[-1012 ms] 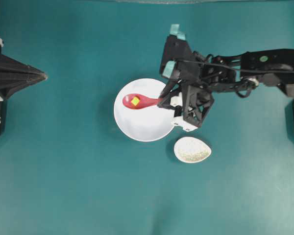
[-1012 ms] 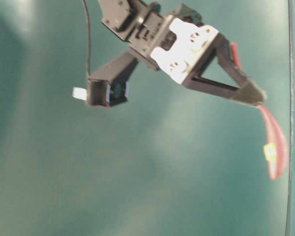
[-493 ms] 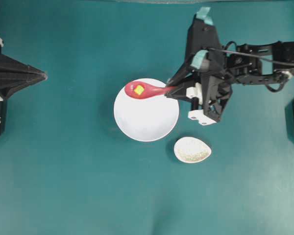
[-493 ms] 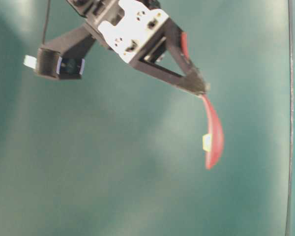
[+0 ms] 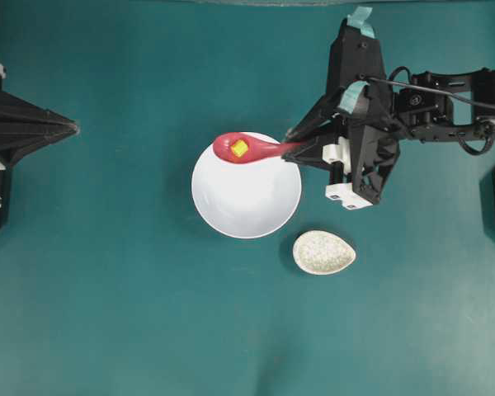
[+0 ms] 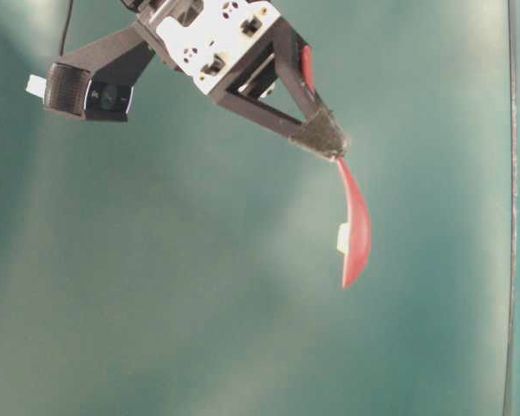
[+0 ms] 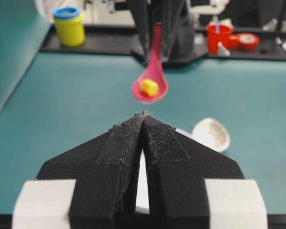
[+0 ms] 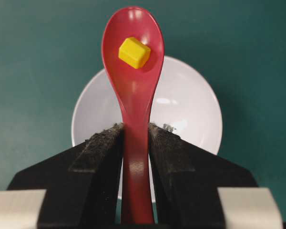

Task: Scoop the yellow hexagonal prism block from the bowl with a spoon using the right arm.

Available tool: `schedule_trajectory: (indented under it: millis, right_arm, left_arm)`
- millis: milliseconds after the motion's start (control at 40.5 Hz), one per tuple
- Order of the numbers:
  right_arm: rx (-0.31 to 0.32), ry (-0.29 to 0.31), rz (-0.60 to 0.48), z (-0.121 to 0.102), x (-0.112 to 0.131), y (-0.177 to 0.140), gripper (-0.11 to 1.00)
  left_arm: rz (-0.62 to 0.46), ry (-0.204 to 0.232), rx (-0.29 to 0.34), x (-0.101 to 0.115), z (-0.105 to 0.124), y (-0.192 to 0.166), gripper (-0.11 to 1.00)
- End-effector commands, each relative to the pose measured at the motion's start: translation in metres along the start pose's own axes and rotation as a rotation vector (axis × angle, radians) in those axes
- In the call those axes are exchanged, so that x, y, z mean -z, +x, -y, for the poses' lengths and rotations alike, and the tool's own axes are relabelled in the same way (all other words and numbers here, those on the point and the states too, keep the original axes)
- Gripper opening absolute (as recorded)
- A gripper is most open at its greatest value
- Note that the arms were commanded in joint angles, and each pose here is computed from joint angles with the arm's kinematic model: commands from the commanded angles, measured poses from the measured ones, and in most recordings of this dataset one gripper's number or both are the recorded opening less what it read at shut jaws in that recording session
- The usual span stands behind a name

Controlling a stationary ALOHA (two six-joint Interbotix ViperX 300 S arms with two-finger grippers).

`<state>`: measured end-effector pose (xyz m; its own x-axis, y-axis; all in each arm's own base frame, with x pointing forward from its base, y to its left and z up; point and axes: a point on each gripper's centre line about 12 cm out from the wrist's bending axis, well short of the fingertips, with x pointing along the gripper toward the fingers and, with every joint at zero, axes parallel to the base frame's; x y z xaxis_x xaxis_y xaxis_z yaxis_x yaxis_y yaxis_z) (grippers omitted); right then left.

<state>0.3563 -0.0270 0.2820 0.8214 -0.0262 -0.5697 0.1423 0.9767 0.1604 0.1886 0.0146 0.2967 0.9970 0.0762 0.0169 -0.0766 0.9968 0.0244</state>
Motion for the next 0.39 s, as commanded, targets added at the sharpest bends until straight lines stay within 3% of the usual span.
schedule_trajectory:
  millis: [0, 370]
  right_arm:
    - [-0.005, -0.006, 0.052, -0.0020, -0.0113, -0.0091, 0.24]
    - [-0.009, -0.003, 0.073, -0.0029, -0.0148, -0.0158, 0.24]
  left_arm:
    - [0.034, 0.002, -0.003, -0.0122, -0.0008, 0.0021, -0.01]
    - [0.044, -0.012, -0.002, -0.0135, -0.0005, 0.0021, -0.01]
